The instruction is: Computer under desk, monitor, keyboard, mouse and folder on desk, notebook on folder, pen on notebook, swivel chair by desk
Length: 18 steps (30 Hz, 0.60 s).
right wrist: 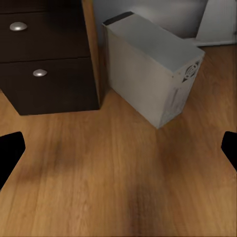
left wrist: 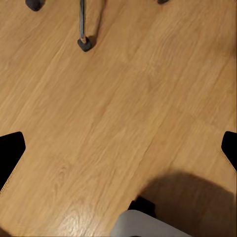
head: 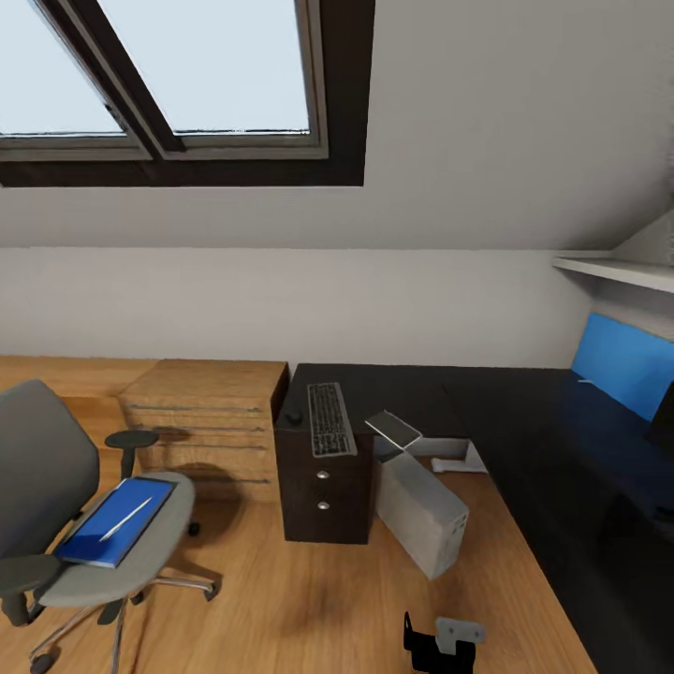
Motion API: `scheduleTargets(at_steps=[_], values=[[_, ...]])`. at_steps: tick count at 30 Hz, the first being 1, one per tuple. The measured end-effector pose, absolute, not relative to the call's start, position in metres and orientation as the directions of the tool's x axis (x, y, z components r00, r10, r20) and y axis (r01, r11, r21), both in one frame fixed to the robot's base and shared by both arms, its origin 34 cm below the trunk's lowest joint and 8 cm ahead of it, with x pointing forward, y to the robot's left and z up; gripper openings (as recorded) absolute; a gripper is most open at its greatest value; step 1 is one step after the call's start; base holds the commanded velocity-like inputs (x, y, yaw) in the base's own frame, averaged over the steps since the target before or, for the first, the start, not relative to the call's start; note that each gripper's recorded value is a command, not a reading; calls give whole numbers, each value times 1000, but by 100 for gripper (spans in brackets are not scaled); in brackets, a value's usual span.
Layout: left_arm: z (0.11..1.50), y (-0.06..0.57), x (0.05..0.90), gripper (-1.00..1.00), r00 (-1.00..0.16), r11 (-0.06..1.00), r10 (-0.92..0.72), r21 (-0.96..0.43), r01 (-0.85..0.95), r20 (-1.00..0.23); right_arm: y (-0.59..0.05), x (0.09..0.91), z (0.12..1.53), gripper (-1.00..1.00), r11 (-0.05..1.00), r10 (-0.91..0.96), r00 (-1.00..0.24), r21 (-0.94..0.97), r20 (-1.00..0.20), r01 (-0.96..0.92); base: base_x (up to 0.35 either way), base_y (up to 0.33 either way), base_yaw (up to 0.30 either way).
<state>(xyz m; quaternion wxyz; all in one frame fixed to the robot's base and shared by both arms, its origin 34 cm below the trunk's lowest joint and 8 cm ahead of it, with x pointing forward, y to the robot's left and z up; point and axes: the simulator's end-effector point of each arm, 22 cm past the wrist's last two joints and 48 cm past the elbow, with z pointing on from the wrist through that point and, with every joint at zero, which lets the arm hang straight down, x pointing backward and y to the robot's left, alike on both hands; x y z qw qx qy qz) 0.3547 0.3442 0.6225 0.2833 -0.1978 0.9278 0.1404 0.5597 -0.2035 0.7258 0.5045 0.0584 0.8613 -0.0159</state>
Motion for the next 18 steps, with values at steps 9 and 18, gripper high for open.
scheduleTargets(at_steps=[9,18], values=[[622,344,353,100,-763,882,-288,150,-446,-578,-204,559,724,100,993,85,-488,31,-869,117,270,213,-188],[619,344,350,100,-769,882,-288,154,-445,-571,-203,557,720,100,993,85,-497,31,-864,117,272,213,-39]])
